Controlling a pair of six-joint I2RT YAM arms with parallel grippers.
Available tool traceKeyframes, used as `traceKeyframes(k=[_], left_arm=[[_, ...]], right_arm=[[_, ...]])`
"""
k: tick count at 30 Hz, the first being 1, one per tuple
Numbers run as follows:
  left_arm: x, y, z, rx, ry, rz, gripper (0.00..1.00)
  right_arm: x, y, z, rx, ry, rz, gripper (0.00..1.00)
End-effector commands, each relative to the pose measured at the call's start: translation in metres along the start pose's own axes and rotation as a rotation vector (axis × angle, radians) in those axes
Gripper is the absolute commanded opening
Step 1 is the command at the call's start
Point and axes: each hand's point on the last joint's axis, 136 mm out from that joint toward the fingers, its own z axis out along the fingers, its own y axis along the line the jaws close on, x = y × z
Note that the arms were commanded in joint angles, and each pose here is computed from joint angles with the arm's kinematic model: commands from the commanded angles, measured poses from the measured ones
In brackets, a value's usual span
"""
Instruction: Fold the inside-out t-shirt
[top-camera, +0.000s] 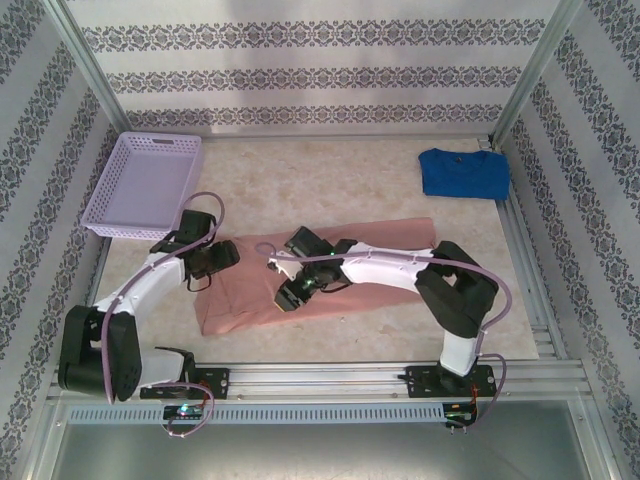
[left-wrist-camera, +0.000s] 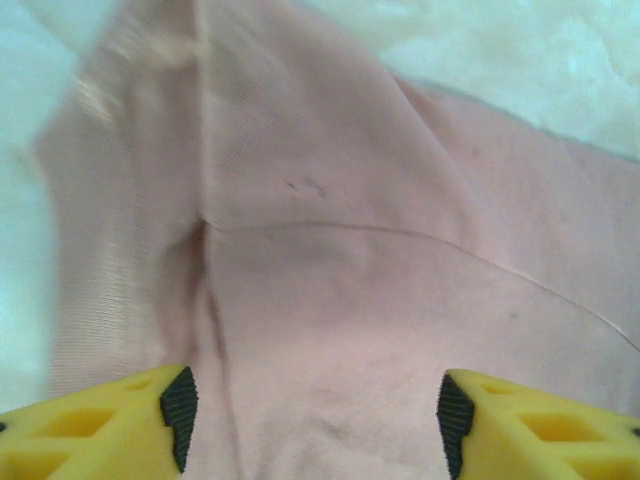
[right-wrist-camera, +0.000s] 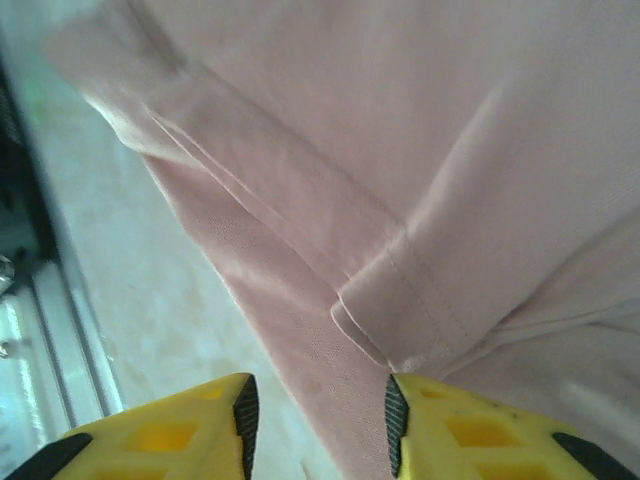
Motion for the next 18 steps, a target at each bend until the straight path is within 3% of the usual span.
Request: traceKeyframes(k=[1, 7, 10, 13, 18], left_arm=[[-0.013, 0.025, -0.009, -0.106, -0.048, -0.017, 0.73], [-0.008, 0.0, 0.008, 0.012, 0.027, -0.04, 0.73], [-0.004, 0.012, 0.015, -0.076, 0.063, -0.002, 0.75], [-0.01, 0.026, 0.009, -0.157, 0.026, 0.042, 0.78], [-0.017, 0.039, -0.002, -0.215, -0.019, 0.047, 0.96]], right_arm=[[-0.033, -0.001, -0.028, -0.022, -0.143, 0.018, 0.46], [-0.025, -0.055, -0.042, 0.111, -0.189, 0.212, 0.48], [0.0, -0.079, -0.057, 0.193, -0.171, 0.29, 0.48], [0.019, -0.087, -0.068, 0.217, -0.142, 0.321, 0.49], [0.033, -0.088, -0.076, 0.245, -0.111, 0.313, 0.56]])
